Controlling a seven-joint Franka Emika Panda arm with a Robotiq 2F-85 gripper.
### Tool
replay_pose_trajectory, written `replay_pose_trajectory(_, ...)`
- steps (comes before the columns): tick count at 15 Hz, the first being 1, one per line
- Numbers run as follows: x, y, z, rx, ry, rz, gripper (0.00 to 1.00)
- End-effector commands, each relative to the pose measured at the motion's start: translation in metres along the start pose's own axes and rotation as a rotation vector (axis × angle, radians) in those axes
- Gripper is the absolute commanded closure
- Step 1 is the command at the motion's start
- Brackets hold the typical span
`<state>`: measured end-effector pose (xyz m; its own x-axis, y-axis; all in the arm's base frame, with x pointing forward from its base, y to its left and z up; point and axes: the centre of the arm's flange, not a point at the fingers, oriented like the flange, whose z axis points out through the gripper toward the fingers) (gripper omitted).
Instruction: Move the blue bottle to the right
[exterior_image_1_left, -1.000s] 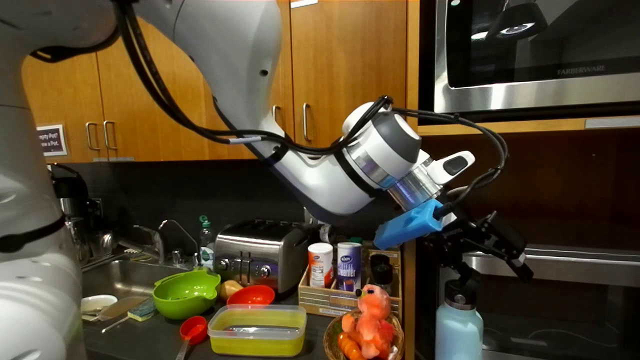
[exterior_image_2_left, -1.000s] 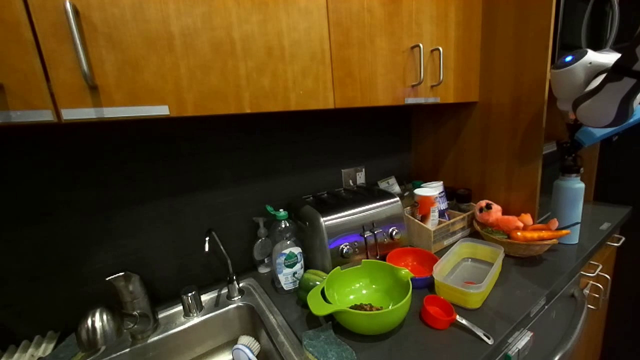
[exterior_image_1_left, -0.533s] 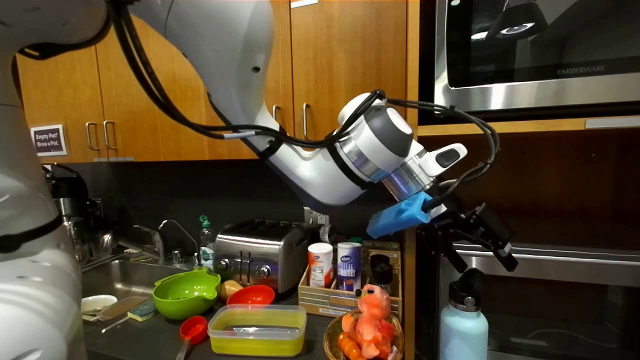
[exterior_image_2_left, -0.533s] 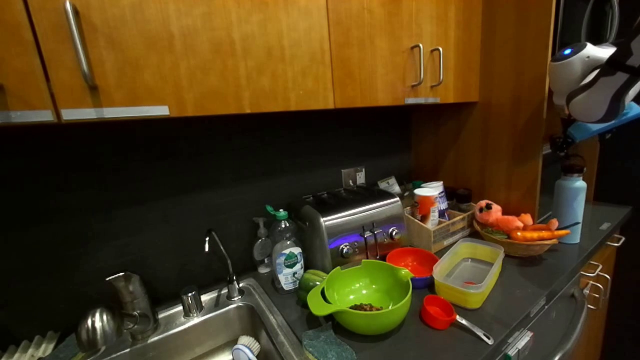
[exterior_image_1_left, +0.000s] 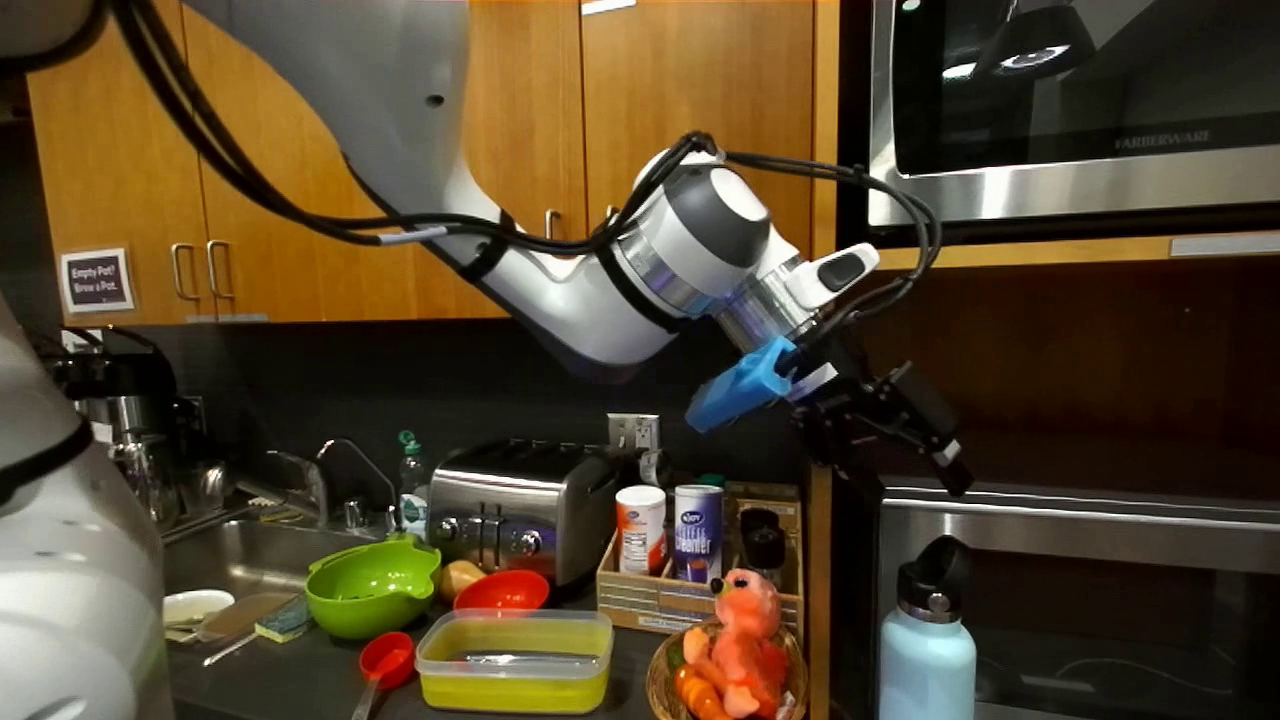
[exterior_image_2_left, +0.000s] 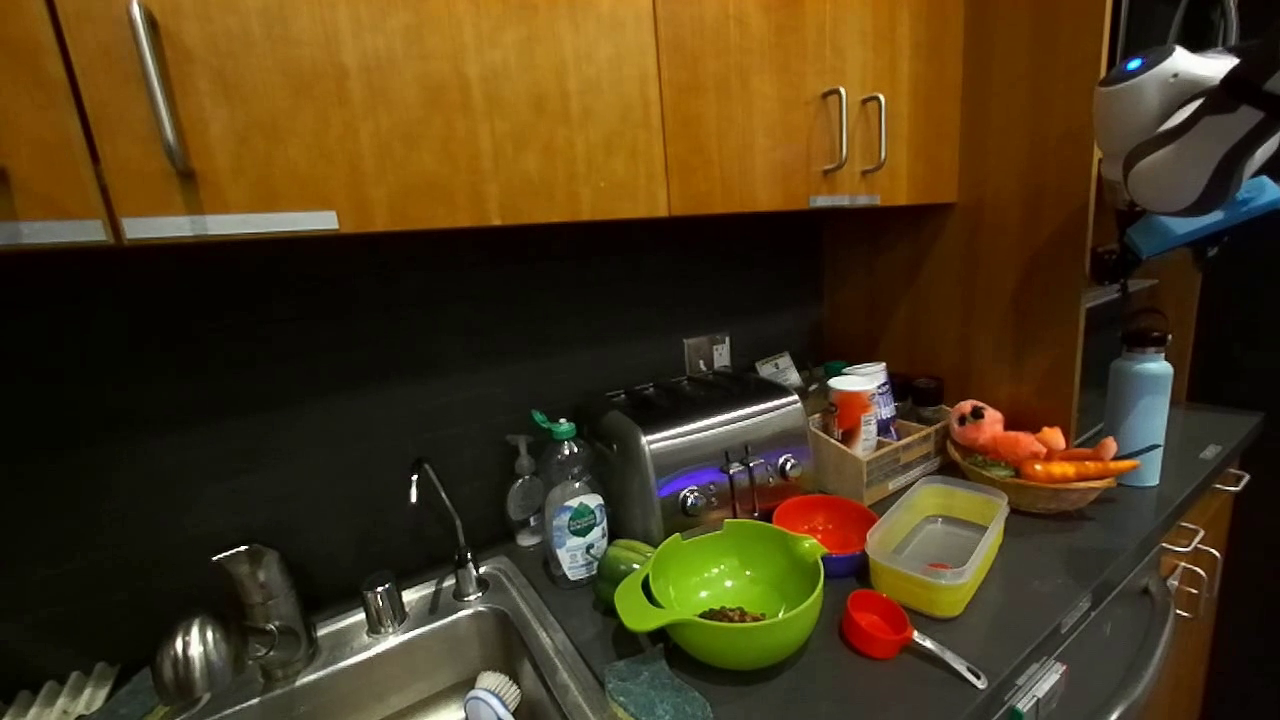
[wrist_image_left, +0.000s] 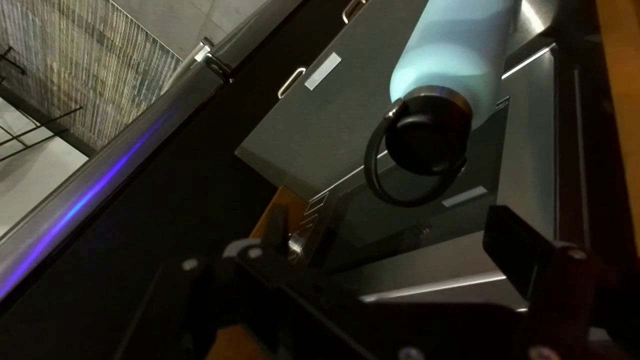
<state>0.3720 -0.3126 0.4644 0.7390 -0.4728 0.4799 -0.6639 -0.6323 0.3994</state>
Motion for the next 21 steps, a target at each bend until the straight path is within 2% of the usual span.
replay_pose_trajectory(1, -0.058, 0.010, -0.067, -0.026, -0.048, 0.015, 0.00)
replay_pose_trajectory(4, -0.098, 0.018, -0.098, -0.096, -0.099, 0.052, 0.00)
replay_pose_trajectory(5, -0.111, 0.017, -0.112, -0.088, -0.113, 0.065, 0.00)
replay_pose_trajectory(9, -0.147, 0.006, -0.176, 0.153, -0.123, 0.084, 0.00)
replay_pose_trajectory(13, -0.183, -0.006, -0.254, 0.365, -0.117, -0.047, 0.00)
replay_pose_trajectory(16, -0.229, -0.023, -0.314, 0.505, -0.125, -0.171, 0.00)
replay_pose_trajectory(19, -0.292, -0.037, -0.359, 0.620, -0.159, -0.316, 0.00)
replay_pose_trajectory(20, -0.257, -0.036, -0.332, 0.568, -0.157, -0.246, 0.00)
replay_pose_trajectory(21, -0.274, -0.038, -0.344, 0.590, -0.155, -0.285, 0.00)
